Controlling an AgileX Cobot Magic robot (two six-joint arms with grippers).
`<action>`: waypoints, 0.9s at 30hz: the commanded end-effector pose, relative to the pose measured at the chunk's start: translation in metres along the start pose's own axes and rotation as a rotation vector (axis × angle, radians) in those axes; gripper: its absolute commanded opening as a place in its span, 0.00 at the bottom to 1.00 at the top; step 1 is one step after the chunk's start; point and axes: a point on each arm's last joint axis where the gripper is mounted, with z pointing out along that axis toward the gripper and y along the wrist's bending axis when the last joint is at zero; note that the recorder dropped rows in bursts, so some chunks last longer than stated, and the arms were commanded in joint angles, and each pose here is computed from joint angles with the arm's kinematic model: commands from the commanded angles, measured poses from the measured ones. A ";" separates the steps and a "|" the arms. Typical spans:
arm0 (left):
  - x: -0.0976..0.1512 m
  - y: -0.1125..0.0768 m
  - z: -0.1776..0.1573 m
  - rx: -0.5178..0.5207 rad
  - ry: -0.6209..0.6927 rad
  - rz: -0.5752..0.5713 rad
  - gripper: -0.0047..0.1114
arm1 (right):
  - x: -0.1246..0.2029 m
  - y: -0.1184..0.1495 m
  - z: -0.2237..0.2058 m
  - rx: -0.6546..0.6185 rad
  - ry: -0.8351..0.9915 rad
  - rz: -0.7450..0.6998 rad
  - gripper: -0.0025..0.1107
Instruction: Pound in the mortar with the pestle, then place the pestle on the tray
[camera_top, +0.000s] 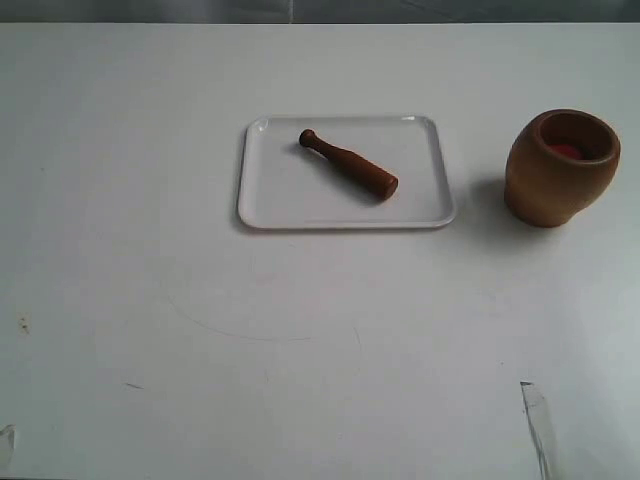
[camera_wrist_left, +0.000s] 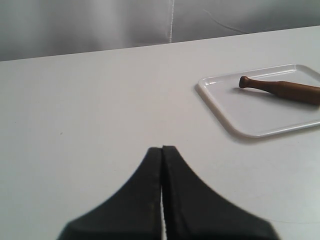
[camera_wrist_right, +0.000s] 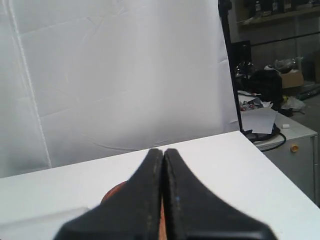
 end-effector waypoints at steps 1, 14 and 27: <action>0.000 -0.001 0.000 0.008 -0.007 -0.012 0.04 | 0.001 0.001 0.000 -0.008 -0.017 -0.086 0.02; 0.000 -0.001 0.000 0.008 -0.007 -0.012 0.04 | 0.007 0.000 0.000 -0.005 0.056 -0.262 0.02; 0.000 -0.001 0.000 0.008 -0.007 -0.012 0.04 | 0.010 -0.001 0.000 0.004 0.082 -0.190 0.02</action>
